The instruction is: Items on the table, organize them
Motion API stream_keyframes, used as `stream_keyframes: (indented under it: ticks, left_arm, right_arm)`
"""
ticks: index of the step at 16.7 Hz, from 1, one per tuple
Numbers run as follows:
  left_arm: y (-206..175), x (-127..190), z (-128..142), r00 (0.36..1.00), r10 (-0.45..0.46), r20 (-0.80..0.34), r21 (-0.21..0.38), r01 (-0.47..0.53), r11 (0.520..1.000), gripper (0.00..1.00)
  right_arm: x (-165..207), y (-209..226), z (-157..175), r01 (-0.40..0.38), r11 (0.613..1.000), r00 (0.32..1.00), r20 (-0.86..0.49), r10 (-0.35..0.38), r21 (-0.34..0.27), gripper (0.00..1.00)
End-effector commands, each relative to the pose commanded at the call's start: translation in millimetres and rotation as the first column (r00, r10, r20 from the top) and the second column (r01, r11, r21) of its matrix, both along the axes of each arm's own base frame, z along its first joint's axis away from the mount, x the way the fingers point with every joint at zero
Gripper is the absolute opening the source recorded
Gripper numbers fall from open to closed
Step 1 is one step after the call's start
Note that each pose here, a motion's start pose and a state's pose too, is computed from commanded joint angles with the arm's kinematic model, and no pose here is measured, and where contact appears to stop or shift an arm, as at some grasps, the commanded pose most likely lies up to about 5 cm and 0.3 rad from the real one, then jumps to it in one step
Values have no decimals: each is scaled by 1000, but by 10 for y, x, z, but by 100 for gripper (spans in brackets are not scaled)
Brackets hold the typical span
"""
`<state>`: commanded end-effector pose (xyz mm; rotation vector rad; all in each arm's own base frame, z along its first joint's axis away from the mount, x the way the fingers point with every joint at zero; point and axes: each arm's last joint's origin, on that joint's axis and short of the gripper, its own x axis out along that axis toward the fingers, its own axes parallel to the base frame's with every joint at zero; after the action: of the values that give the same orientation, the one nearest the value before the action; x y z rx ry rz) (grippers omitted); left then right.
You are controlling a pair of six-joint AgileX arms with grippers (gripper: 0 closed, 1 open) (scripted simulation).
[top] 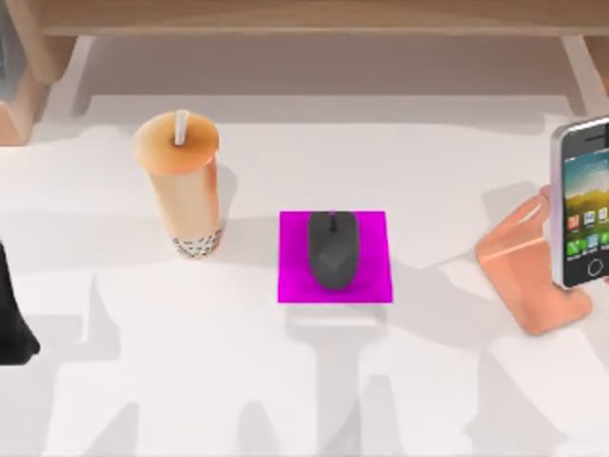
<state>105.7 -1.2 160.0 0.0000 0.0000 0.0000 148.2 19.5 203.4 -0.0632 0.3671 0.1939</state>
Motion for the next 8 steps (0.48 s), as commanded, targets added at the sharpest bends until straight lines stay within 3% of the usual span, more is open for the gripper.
stream_keyframes:
  ticks: [5,8]
  left_arm:
    - [0,0,0,1000,0,0,0,0,1000,100]
    - [0,0,0,1000,0,0,0,0,1000,100]
  right_arm:
    - [-355,-121,-114,86,995,961,260,-97,54,100]
    - [-417,-176,-338,143,986,932,325,-162,81,100]
